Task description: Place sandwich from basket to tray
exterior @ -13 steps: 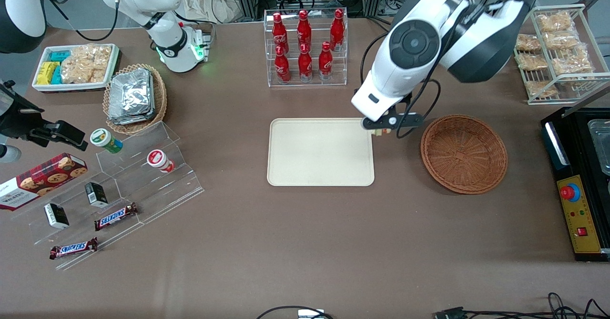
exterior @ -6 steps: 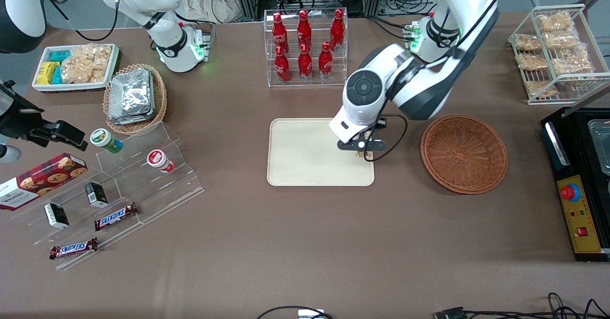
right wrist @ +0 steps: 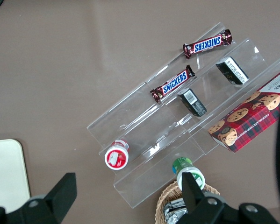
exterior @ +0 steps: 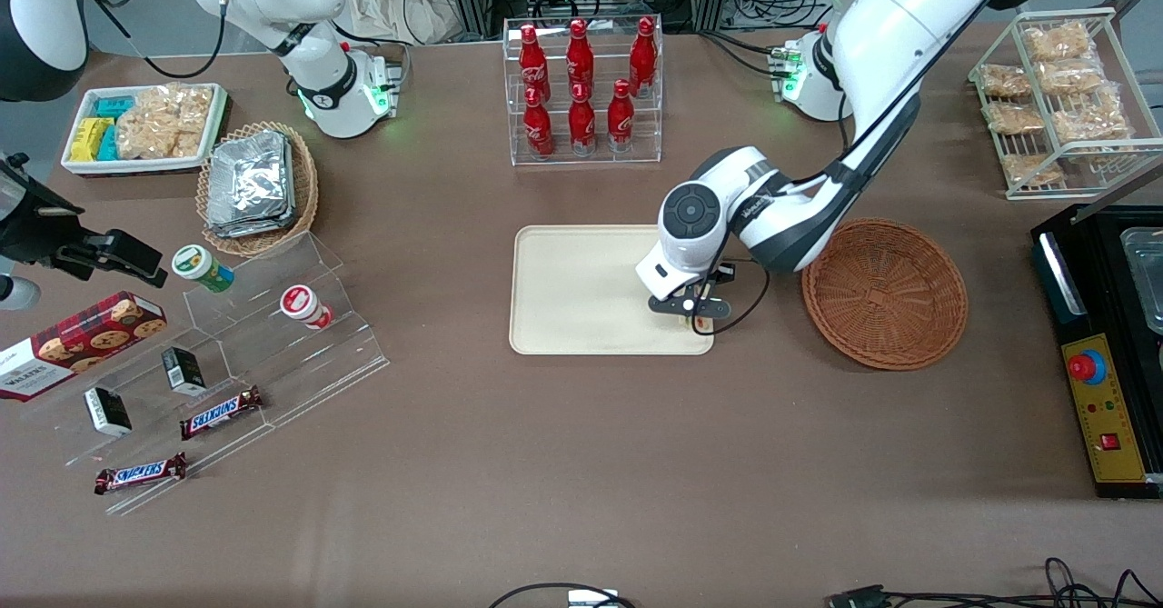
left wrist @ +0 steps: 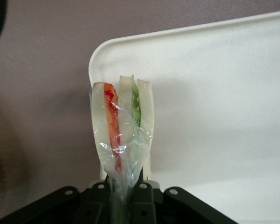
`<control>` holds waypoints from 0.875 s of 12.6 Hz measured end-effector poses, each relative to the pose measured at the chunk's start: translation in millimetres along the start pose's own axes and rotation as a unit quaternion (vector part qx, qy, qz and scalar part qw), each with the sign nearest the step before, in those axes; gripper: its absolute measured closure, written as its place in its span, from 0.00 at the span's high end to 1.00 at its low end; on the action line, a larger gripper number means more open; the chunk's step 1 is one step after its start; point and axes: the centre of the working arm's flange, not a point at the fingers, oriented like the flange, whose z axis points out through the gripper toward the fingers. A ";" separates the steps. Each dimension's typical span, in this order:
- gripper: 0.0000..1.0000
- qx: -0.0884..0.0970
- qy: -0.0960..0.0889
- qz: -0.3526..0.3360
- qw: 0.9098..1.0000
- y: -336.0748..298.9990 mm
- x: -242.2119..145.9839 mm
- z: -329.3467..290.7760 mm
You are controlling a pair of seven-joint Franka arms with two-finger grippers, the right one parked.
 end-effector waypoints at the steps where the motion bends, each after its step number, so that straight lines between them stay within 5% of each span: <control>1: 0.15 -0.007 0.002 -0.011 1.000 2.2 1.5 4.0; 7: 0.18 -0.017 0.000 -0.046 0.999 4.5 3.7 12.2; 11: 0.59 -0.019 0.002 -0.062 0.998 3.6 6.4 9.2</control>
